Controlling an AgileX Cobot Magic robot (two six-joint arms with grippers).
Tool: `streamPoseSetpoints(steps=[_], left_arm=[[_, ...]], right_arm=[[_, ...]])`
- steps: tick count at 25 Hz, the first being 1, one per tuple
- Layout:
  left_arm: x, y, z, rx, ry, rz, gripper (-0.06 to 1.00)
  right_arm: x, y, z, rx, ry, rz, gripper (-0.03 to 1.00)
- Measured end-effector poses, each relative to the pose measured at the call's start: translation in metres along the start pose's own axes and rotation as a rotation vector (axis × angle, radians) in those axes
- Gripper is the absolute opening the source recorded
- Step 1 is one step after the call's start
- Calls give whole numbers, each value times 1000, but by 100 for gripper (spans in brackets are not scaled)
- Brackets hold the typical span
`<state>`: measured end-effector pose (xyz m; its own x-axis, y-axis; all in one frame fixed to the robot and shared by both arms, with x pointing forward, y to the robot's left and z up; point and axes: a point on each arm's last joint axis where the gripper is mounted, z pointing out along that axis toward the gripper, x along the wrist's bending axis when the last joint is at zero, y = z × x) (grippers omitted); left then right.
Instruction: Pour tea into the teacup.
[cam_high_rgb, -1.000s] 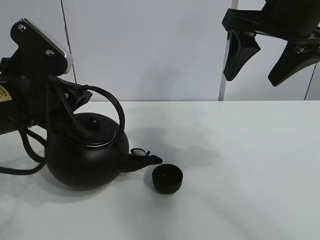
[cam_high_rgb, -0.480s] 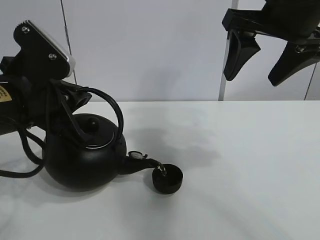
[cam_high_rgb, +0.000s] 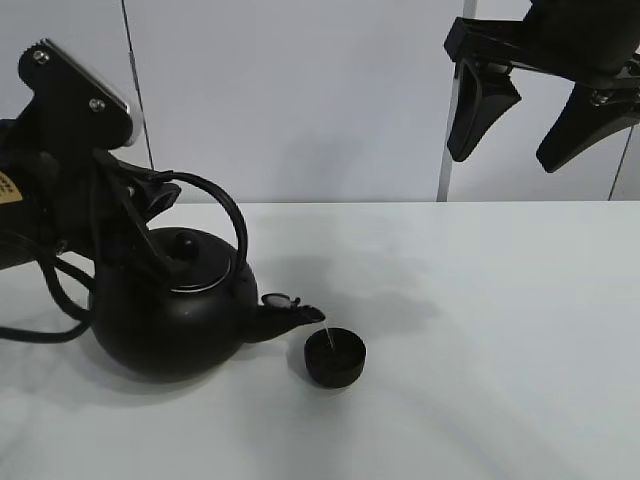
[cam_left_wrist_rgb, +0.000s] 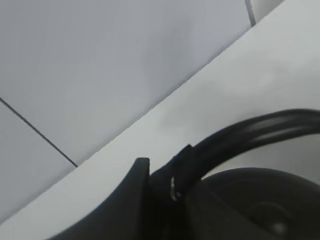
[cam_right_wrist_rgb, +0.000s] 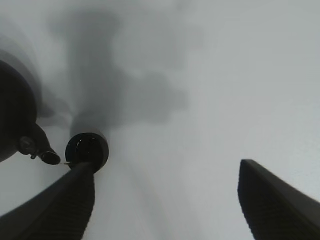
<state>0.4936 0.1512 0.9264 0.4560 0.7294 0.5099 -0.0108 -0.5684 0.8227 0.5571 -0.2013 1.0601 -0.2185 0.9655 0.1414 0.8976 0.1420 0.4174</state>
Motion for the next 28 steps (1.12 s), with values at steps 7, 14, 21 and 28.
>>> streamPoseSetpoints(steps=[7, 14, 21, 28], left_arm=[[8, 7, -1, -88, 76, -346, 10], [4, -5, -10, -58, 62, -452, 10], [2, -23, -22, 28, 96, -475, 10], [10, -41, -32, 97, 152, -491, 10]], right_arm=[[0, 0, 0, 0, 0, 0, 55], [0, 0, 0, 1, 0, 0, 55], [0, 0, 0, 1, 0, 0, 55], [0, 0, 0, 1, 0, 0, 55]])
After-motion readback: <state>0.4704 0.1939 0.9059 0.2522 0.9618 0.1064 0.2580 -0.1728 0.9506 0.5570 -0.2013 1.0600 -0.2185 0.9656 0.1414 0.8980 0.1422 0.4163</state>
